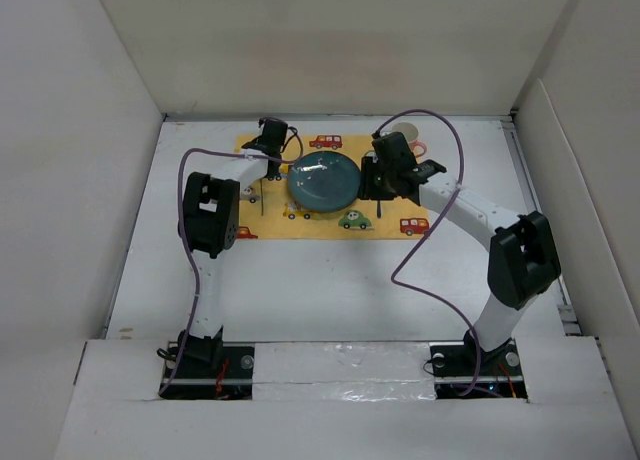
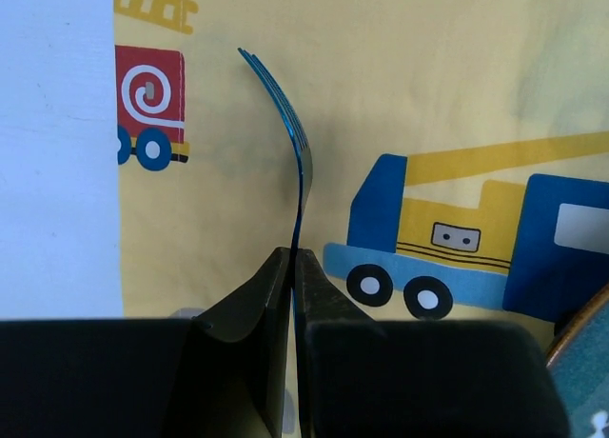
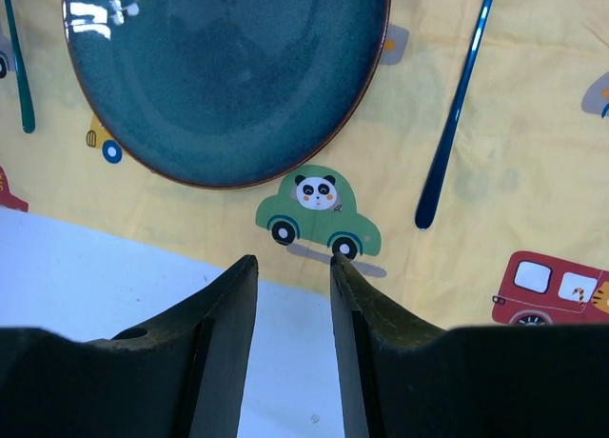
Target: Set the dinner table for one person
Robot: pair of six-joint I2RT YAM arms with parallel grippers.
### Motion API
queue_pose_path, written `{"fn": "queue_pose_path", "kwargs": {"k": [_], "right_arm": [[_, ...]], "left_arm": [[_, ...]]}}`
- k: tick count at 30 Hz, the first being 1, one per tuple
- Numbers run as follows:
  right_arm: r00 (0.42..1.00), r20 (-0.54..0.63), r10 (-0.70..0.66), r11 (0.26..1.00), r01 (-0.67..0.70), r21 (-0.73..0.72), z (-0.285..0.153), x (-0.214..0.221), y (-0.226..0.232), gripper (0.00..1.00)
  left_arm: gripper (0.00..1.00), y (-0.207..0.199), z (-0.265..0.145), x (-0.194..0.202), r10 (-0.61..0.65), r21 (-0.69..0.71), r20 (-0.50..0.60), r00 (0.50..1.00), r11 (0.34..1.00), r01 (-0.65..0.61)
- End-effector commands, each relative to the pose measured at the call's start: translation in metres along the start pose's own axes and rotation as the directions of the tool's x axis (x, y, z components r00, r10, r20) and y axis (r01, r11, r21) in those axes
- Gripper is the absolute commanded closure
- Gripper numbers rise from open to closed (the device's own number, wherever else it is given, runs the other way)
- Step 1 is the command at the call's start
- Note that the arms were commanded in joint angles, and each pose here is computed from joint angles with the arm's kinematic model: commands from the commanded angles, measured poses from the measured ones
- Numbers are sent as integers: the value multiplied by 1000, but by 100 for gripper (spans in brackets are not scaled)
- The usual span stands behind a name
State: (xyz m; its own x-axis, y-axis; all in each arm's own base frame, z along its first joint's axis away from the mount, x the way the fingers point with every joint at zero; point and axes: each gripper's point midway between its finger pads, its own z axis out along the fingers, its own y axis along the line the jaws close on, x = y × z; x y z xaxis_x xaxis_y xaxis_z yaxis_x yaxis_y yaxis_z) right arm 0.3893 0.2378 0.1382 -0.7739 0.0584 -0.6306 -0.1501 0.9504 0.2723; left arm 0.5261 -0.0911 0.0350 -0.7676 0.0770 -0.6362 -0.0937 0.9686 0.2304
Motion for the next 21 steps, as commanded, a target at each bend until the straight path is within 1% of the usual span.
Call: {"fn": "queue_pose_path", "kwargs": {"k": [1,3,6,7,8,9,10,11,13,17,21], "right_arm": [[999,39,-3,999,4,-32,-13,-9,12,58],[999,39,-2,999,3,-34,-13,-10,12,58],[999,35,-11,999,13,-46,-12,-9,18,58],[999,30,-13,999,14,-48,-11,-9,19,58],[1000,27,-12,999,13,-47,-10,-9,19,58],[999,30,-13,999,14,-48,-10,-10,19,58],[999,28,-18,998,19,-56,-10,-9,24,58],[999,28,-18,998,19,-56,-10,-9,24,58],[999,25,-24,998,26,-63,-9,-6,28,58],[999,21,-28,997,29,-67,-7,-3,31,58],[999,24,-31,997,32,-65,-8,-5,31,58]], "left_arm": [[100,5,-9,-1,31,-31,9,999,999,-31],[100,-4,-12,1,49,-28,15,999,998,-49],[92,-18,-18,3,78,-27,24,997,997,-77],[86,-21,-20,5,87,-30,19,996,996,-87],[85,-29,-23,6,101,-29,24,995,994,-101],[82,-27,-25,1,93,-46,31,995,995,-92],[79,-30,-29,3,104,-56,22,994,993,-103],[79,-35,-32,3,110,-49,27,994,993,-109],[73,-29,-36,-2,97,-77,33,995,993,-94],[70,-23,-45,-9,70,-99,35,997,993,-66],[69,-18,-57,-20,46,-107,61,997,993,-39]]}}
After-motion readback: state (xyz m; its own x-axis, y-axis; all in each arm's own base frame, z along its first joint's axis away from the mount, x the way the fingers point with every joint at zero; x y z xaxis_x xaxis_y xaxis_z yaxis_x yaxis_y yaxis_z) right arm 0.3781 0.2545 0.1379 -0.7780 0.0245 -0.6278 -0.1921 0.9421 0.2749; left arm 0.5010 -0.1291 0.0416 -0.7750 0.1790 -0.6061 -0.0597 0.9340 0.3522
